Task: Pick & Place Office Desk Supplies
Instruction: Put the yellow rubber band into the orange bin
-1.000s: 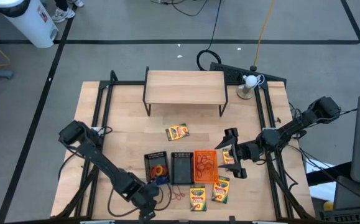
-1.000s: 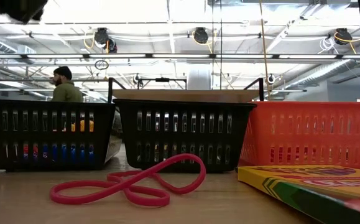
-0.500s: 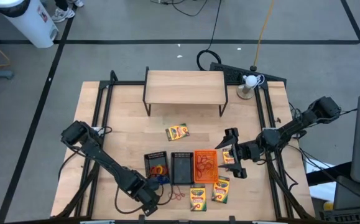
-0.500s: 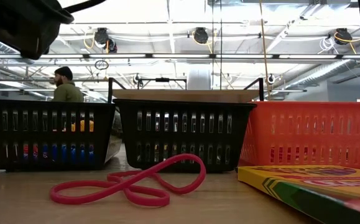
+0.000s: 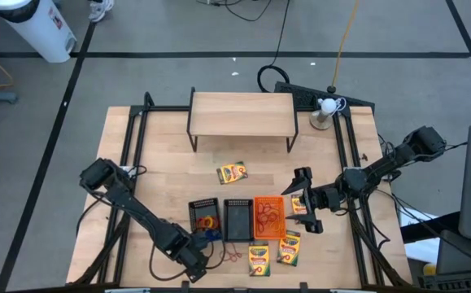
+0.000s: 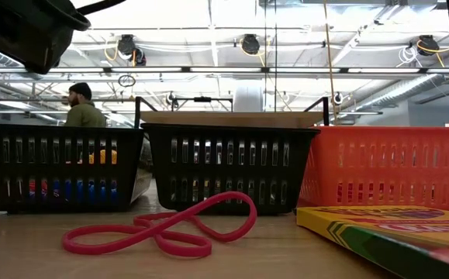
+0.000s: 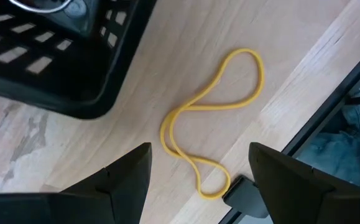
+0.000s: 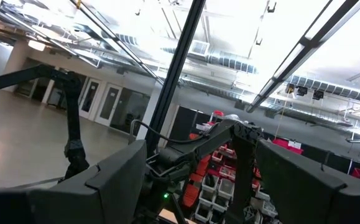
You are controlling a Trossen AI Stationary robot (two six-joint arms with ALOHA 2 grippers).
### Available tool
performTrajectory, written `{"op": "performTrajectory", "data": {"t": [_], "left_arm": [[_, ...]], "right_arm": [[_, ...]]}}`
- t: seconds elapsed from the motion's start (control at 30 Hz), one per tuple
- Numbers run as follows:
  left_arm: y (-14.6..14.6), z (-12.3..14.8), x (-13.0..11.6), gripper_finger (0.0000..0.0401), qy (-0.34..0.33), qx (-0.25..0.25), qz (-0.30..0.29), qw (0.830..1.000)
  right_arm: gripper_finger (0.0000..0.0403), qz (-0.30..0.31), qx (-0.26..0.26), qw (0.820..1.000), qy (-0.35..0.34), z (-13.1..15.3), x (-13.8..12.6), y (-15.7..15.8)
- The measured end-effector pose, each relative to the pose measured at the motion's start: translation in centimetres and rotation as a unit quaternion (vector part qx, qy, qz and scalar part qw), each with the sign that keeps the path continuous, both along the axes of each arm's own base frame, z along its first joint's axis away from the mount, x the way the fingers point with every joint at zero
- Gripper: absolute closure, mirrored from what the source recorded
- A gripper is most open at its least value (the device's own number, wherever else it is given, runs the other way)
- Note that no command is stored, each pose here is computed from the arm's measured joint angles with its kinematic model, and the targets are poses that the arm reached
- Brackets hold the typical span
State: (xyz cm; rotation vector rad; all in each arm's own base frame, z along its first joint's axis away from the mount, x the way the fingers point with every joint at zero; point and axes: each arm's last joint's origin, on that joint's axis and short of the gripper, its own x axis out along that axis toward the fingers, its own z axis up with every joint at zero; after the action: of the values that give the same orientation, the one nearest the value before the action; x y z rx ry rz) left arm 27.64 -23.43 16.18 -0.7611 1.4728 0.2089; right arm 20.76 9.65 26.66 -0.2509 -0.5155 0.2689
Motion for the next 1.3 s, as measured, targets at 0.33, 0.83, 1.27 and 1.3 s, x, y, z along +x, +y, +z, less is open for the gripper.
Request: {"op": "performTrajectory", "data": {"t": [0.33,0.83,1.27,1.3], "left_arm": [[-0.69,-0.52,-0.5,0.0162,-0.007,0.017,-0.009,1.0],[-0.83,-0.93,-0.11,0.0291,-0.027,0.028,0.003,0.999],[-0.9,-0.92,-0.22,0.0295,-0.009,0.01,-0.001,1.0],[-0.9,-0.92,-0.21,0.0295,-0.01,0.01,-0.001,1.0]], "right_arm": [[0.0115,0.0,0.0,1.0,0.0,-0.01,0.0,-0.01],[0.0115,0.001,0.001,1.0,0.001,-0.02,0.0,-0.01],[0.0115,0.001,0.001,1.0,0.001,-0.02,0.0,-0.01],[0.0115,0.001,0.001,1.0,0.001,-0.03,0.01,-0.01]]}}
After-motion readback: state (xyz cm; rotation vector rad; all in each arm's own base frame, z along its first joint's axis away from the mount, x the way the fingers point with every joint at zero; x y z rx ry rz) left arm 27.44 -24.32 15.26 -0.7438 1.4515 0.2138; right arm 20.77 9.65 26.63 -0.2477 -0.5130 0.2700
